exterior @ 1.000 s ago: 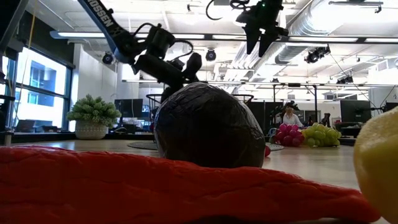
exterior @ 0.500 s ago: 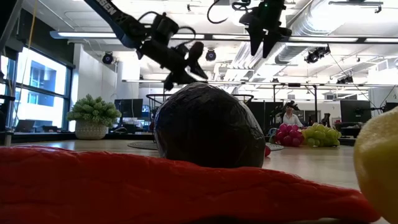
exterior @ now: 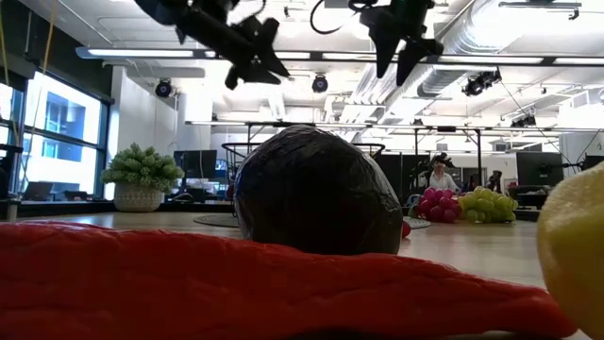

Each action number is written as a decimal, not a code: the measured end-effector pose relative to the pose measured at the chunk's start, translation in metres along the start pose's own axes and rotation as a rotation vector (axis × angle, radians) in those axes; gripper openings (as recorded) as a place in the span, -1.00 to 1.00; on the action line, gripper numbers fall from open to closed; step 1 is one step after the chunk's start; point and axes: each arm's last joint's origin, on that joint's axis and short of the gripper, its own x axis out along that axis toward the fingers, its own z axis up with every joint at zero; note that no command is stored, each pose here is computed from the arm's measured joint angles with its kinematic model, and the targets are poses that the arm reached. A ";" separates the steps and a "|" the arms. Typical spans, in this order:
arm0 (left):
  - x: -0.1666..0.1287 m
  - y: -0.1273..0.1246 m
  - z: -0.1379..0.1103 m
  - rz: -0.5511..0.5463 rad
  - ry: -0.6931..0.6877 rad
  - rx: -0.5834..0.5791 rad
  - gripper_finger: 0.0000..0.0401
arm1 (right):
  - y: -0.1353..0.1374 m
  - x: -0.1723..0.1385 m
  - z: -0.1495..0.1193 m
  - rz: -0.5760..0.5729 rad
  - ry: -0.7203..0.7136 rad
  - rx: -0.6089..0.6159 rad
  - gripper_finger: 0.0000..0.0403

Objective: Build produce basket
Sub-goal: Put the right purple plum into the black wire basket

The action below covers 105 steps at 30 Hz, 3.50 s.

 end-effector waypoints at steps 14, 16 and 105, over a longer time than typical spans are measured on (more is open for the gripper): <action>-0.065 -0.009 0.016 0.006 0.033 0.093 -0.27 | 0.033 -0.006 -0.022 0.072 0.057 -0.042 0.18; -0.071 -0.010 0.016 0.005 0.045 0.093 -0.27 | 0.040 -0.008 -0.027 0.086 0.059 -0.079 0.18; -0.110 -0.127 -0.038 -0.224 0.386 -0.005 -0.27 | 0.133 0.044 -0.347 -0.091 0.390 0.173 0.66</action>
